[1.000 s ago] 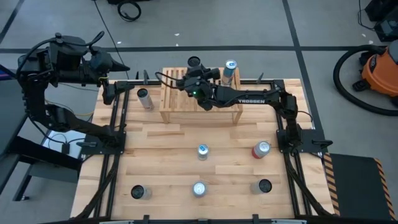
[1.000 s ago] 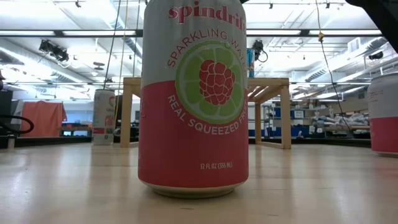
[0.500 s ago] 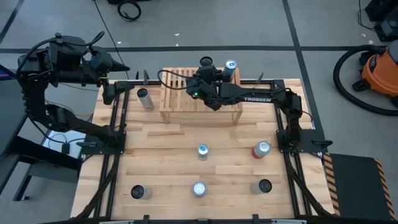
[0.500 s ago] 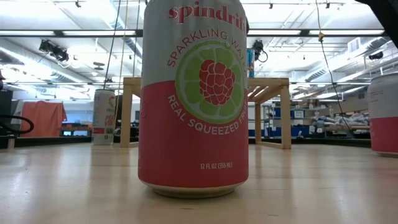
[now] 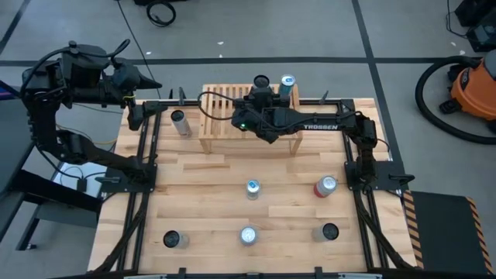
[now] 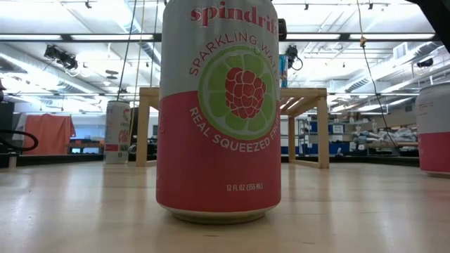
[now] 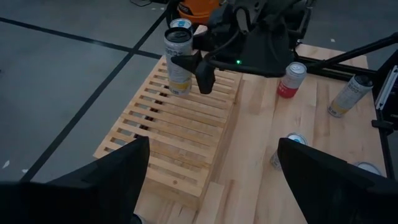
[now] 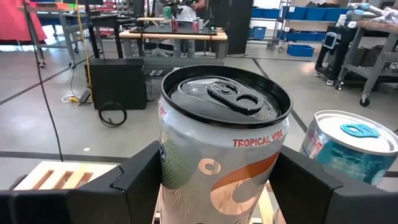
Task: Place canned beverage on shelf
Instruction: Put the left white and yellow soda can on the shelf
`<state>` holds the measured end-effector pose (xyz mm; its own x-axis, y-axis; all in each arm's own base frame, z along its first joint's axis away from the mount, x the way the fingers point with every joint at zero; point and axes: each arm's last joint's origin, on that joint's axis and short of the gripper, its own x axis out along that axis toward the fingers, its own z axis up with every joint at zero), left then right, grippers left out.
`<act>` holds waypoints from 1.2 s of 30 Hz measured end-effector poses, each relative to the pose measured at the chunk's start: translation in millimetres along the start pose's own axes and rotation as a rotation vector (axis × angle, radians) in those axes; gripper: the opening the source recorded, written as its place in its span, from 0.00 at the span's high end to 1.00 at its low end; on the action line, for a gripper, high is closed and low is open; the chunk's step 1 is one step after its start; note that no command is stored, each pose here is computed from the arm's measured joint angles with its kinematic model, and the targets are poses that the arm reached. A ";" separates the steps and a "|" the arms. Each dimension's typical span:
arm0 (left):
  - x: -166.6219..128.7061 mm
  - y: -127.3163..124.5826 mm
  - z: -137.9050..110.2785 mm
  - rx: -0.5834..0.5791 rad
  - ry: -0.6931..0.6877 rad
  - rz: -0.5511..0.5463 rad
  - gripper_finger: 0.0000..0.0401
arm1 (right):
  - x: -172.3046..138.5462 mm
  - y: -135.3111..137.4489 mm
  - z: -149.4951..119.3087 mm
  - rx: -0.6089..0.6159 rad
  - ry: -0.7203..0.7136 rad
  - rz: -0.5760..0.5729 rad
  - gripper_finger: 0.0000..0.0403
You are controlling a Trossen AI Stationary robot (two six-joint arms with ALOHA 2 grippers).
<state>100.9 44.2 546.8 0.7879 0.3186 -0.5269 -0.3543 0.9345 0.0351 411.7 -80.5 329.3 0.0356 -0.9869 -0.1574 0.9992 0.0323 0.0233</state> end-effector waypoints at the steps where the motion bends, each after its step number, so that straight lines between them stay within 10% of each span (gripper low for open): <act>1: 0.2 0.0 0.0 0.000 0.001 0.000 0.11 | 0.5 0.0 -0.2 0.000 0.005 0.004 0.35; 36: 0.1 0.0 0.0 -0.005 0.000 0.000 0.11 | 6.4 -1.7 -1.4 -0.016 0.007 -0.014 0.35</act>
<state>101.0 44.2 546.8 0.7878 0.3181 -0.5274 -0.3567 0.9337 0.0303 410.3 -86.6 326.9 0.0217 -0.9861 -0.1647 0.9998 0.0211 0.0054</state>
